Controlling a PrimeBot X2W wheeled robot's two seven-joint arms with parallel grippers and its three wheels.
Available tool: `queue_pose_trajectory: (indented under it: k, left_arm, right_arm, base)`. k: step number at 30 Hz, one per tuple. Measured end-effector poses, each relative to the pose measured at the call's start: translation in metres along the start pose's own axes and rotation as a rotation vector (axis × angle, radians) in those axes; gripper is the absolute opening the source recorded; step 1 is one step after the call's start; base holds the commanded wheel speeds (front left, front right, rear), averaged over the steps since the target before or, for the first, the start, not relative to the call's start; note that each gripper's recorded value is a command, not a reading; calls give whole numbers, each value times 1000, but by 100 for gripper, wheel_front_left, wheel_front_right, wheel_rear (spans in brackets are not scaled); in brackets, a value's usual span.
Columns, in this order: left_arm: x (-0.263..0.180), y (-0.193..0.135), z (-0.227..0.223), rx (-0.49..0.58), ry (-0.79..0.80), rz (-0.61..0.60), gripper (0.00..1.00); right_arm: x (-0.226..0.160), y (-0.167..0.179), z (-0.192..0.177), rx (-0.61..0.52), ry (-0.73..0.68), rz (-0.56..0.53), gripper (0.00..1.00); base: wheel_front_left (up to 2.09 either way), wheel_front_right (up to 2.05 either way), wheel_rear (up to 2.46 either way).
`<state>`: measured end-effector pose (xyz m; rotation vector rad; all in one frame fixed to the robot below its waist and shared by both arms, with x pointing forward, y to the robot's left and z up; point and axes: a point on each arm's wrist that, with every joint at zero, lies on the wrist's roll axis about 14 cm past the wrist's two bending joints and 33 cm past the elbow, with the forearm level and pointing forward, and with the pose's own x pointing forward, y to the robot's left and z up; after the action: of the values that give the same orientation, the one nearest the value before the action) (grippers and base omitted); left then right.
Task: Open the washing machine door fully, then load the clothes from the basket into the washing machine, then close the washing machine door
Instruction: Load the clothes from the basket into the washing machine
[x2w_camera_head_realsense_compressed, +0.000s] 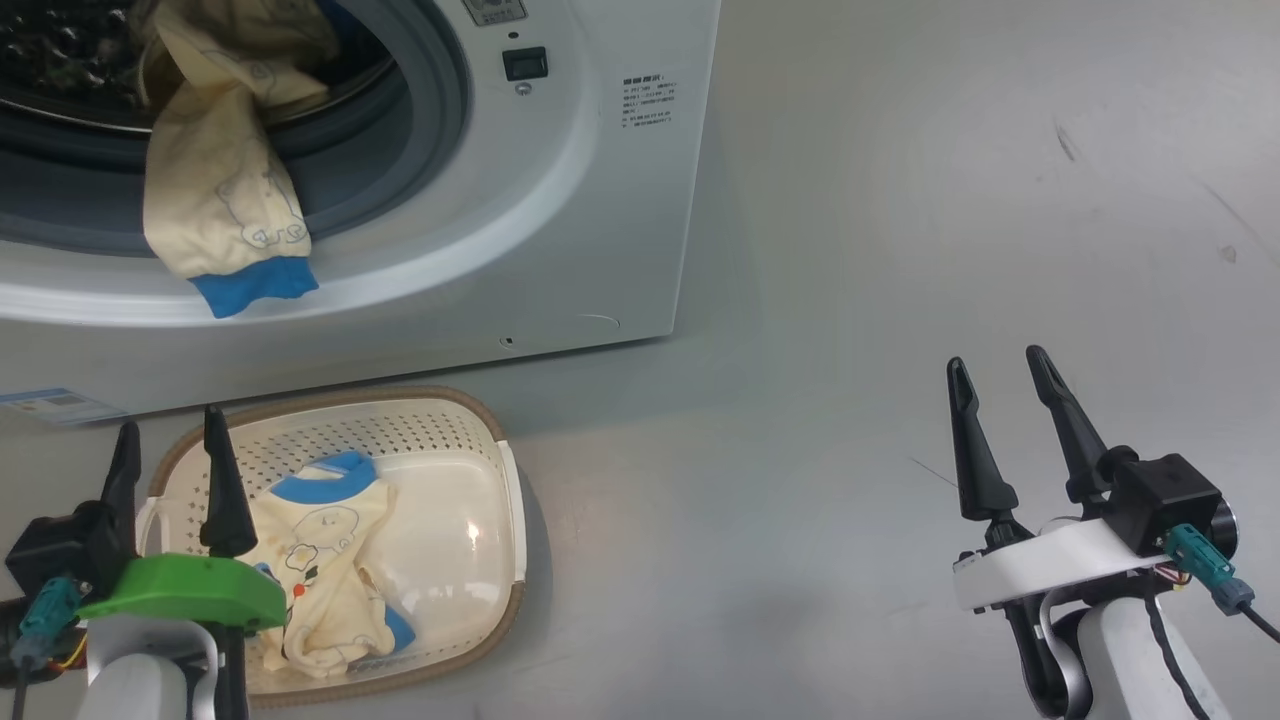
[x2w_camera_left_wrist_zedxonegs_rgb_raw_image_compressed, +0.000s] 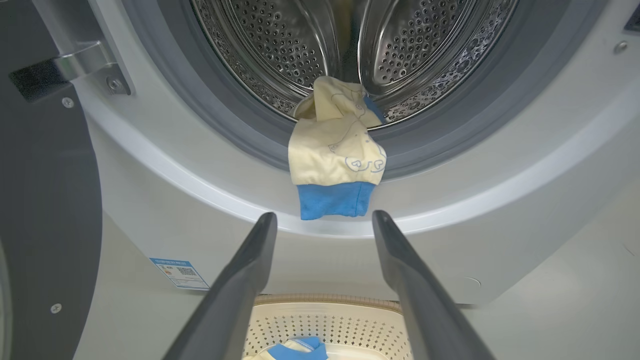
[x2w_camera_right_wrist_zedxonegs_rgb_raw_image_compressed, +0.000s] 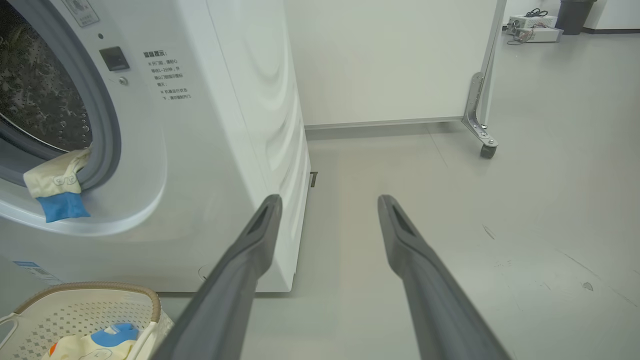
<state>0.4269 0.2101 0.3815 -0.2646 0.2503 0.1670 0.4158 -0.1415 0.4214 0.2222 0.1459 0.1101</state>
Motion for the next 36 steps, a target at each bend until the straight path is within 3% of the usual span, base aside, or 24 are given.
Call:
queue_pose_trajectory:
  k: [11,36]
  left_arm:
    - [-34,3,20,20,-53,-10,100]
    - [-36,-13,22,20,-68,-61,100]
  right_arm:
    - [-18,16,16,-3,-37,40,100]
    - [-18,22,16,2,-43,64,100]
  base:
    - [0,0,0]
    - [0,0,0]
